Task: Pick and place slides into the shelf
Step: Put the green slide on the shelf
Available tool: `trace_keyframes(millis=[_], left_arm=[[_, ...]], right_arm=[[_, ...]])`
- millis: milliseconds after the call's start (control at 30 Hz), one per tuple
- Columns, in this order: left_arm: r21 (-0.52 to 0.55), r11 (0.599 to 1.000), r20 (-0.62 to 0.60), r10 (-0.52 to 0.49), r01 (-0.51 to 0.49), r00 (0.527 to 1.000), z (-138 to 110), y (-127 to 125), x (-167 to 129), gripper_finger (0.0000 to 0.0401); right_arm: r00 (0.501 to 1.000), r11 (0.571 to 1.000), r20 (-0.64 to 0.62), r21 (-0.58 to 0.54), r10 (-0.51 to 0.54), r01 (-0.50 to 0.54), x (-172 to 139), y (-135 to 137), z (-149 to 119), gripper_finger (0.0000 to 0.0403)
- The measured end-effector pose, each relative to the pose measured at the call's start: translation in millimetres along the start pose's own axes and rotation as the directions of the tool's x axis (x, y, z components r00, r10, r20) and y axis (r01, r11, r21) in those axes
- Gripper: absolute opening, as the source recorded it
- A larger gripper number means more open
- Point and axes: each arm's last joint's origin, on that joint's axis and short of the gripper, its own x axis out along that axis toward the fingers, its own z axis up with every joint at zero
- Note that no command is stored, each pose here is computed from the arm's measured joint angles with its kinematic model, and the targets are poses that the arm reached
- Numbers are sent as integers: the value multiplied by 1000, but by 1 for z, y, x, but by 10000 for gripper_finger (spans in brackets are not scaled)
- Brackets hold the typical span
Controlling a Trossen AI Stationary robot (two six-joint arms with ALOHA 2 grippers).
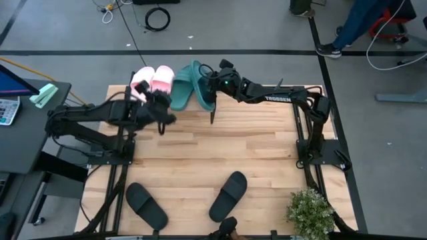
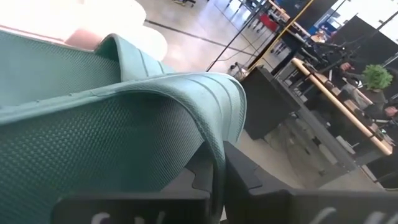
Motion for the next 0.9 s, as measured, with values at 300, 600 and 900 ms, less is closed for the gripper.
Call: trace_keyframes(millis=[300, 600, 900], left_arm=[[-6, 995, -14, -100, 100, 995, 8, 40, 69, 115], [382, 918, -164, -48, 108, 985, -4, 41, 128, 87], [541, 822, -179, -91, 176, 980, -5, 16, 175, 95]], right_arm=[[1000, 1000, 1, -6, -3, 3, -4, 6, 4, 14], [996, 991, 15, -101, -87, 88, -20, 13, 21, 11], [993, 976, -65, -201, -96, 81, -67, 15, 41, 10]])
